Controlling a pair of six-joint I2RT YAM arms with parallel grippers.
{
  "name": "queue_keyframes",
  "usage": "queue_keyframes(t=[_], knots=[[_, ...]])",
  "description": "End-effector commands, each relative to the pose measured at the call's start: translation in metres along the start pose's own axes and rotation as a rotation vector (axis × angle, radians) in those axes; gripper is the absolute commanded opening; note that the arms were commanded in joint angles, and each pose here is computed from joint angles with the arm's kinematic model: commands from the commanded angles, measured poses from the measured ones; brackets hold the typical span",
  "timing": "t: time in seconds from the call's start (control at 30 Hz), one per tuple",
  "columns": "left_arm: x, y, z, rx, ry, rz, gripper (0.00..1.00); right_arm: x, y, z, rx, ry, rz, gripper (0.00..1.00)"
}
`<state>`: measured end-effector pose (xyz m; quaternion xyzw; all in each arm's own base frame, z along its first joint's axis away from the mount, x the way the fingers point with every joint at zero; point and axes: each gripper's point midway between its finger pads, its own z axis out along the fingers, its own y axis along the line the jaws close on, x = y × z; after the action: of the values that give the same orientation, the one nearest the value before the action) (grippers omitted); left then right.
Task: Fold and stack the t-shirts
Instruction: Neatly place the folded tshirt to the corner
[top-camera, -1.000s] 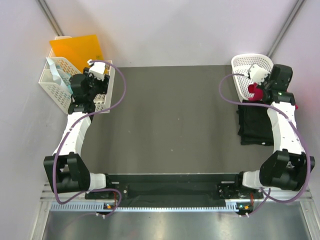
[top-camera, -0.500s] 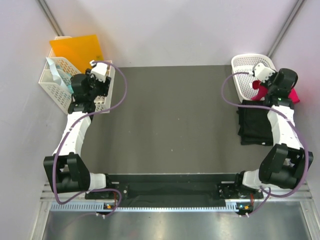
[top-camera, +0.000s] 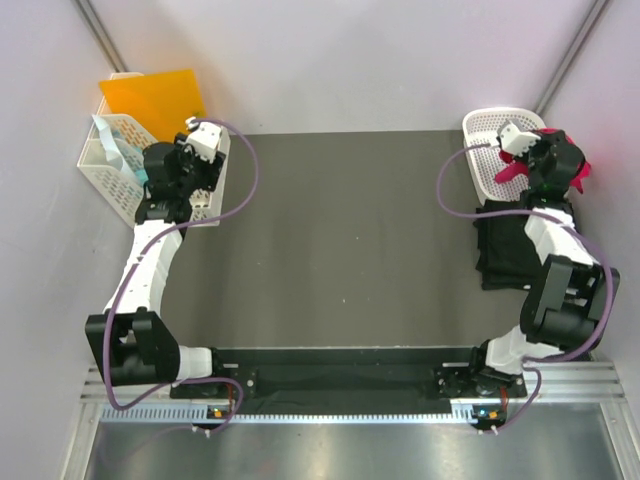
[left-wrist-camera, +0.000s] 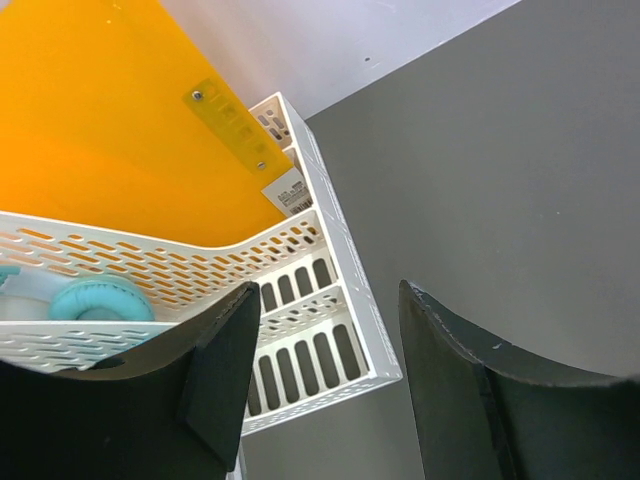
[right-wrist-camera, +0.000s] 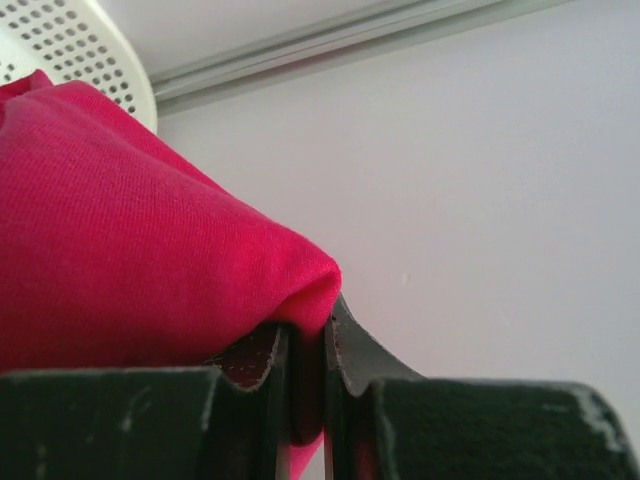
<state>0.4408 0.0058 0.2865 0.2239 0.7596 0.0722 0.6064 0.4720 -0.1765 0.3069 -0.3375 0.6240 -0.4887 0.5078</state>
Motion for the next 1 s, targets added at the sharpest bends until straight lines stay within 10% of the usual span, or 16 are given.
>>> queue_keyframes(t=[0.0, 0.47, 0.97], knots=[[-0.028, 0.011, -0.006, -0.035, -0.052, 0.039, 0.62, -0.029, -0.093, 0.012, 0.299, -0.109, -0.047, 0.0], [-0.041, 0.008, -0.006, -0.045, -0.057, 0.068, 0.62, -0.018, -0.091, 0.009, 0.228, -0.144, -0.074, 0.0], [-0.056, 0.014, -0.005, -0.042, -0.067, 0.119, 0.63, 0.016, 0.041, -0.083, -0.308, -0.163, -0.106, 0.0]])
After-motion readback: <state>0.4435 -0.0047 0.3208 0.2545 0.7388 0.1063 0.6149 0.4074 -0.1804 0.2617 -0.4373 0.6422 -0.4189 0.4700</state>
